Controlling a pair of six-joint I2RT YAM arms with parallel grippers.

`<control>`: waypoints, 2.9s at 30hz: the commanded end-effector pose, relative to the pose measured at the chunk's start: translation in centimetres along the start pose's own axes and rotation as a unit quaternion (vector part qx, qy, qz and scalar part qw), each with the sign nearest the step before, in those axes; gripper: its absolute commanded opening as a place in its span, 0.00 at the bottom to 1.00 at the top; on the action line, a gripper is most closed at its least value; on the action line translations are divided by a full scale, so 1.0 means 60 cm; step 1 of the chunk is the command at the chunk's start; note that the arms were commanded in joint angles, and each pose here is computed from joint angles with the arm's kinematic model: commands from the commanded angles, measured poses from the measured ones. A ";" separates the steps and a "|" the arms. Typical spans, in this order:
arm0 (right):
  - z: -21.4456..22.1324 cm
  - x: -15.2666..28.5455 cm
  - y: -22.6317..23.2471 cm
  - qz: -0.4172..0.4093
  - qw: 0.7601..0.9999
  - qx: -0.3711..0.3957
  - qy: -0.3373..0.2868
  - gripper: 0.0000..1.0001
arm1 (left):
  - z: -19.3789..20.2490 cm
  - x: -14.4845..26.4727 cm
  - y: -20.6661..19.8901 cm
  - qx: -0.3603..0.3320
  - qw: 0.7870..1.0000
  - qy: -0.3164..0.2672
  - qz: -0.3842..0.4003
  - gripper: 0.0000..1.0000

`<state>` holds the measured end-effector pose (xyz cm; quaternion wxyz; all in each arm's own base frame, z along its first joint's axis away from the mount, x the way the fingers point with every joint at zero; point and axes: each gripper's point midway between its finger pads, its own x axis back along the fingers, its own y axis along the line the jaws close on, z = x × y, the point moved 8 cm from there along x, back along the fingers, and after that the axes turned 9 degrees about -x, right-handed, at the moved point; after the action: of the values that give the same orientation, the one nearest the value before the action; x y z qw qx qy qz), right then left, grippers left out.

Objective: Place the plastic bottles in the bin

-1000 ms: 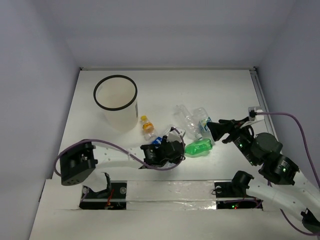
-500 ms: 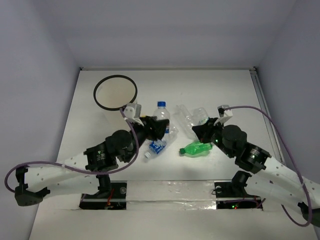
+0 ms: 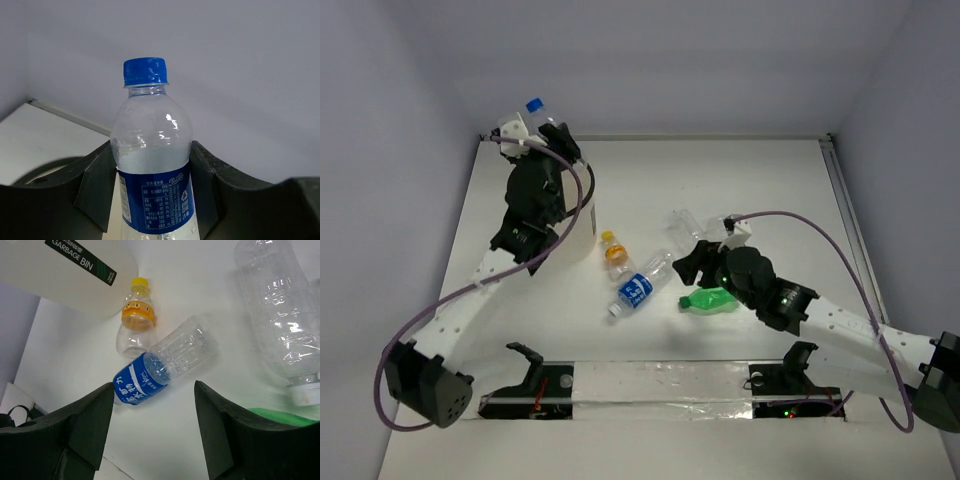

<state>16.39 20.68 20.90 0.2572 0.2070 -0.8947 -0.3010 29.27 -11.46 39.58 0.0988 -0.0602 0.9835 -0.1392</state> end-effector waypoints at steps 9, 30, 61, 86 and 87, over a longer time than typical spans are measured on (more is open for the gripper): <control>0.008 -0.024 0.004 -0.006 1.000 -0.009 -0.005 0.84 | 0.030 -0.085 0.058 -0.060 0.994 -0.051 -0.076 0.36; 0.040 -0.108 0.007 0.054 0.998 -0.016 0.034 0.96 | 0.019 0.002 0.059 0.026 0.997 -0.065 -0.021 0.99; 0.069 -0.228 -0.061 0.205 0.976 -0.067 0.041 0.89 | 0.083 0.266 0.051 0.168 0.950 0.054 0.259 0.79; -0.041 -0.064 0.027 0.095 0.995 -0.038 0.000 0.51 | 0.085 0.272 0.053 0.171 0.947 0.064 0.263 0.78; -0.048 -0.055 0.030 0.093 0.995 -0.037 -0.004 0.51 | 0.085 0.272 0.055 0.169 0.948 0.067 0.260 0.79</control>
<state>21.20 23.10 21.29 0.2963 0.0971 -0.8927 -0.3255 14.65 -12.20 29.47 0.0571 0.2143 0.9394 -0.2614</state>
